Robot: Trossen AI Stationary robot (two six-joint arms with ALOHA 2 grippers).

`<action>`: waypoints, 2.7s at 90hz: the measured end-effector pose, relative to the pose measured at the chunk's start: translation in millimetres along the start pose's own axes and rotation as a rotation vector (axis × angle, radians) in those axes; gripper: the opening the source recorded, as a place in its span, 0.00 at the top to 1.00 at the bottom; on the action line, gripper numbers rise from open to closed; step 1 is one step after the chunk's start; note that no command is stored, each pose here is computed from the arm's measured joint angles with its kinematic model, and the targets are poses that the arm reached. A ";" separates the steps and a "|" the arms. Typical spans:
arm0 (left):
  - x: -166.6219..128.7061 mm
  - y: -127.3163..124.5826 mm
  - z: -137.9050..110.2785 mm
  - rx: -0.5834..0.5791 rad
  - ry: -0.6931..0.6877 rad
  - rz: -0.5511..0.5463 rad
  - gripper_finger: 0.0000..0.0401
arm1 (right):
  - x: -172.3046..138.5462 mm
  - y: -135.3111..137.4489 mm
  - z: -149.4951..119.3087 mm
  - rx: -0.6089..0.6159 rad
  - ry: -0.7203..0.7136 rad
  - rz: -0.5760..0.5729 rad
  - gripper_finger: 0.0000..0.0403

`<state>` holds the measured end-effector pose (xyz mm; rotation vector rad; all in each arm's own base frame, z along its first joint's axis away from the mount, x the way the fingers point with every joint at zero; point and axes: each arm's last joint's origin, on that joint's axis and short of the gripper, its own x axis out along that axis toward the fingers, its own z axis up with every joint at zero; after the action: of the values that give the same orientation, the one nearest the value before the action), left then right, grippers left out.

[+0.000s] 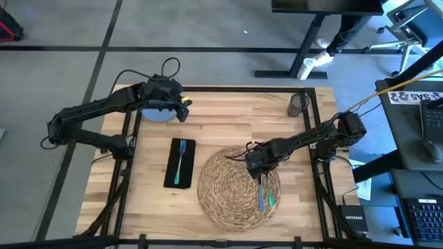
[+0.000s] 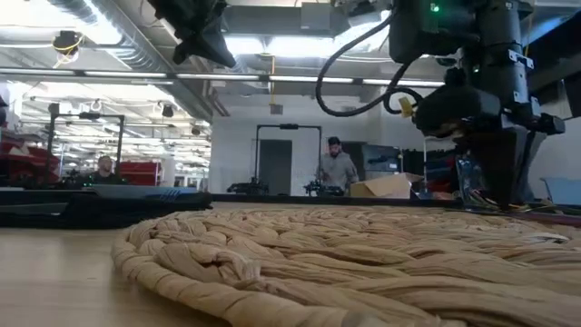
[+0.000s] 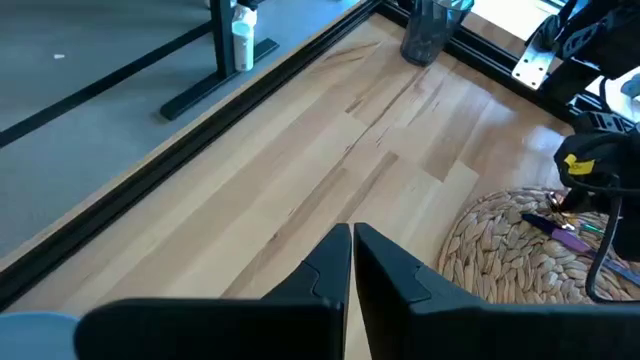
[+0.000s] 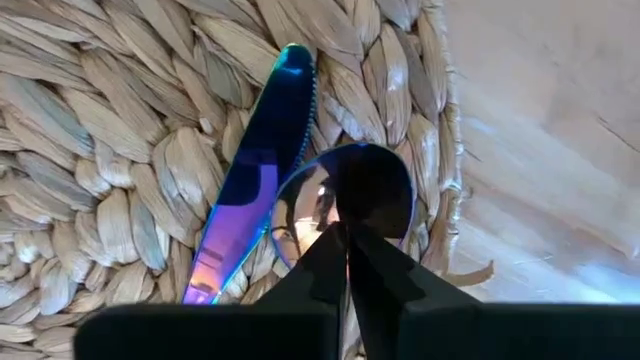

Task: Set table place
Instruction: Adjust the blue spoon on the brown placemat

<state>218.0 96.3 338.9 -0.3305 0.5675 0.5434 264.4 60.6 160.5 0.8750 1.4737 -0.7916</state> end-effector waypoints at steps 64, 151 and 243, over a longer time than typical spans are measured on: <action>0.0 0.3 0.1 0.004 -0.003 0.010 1.00 | 0.0 -1.9 -1.0 0.002 0.015 -0.019 1.00; 0.0 0.4 0.1 0.003 -0.003 0.011 1.00 | 0.4 4.4 -13.3 0.001 -0.004 0.009 1.00; -0.2 1.0 0.4 -0.013 -0.006 0.019 1.00 | -11.8 18.4 8.9 0.072 -0.154 0.071 1.00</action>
<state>217.5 97.2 339.2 -0.3361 0.5621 0.5666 285.1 60.9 171.7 0.8951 1.2793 -0.8447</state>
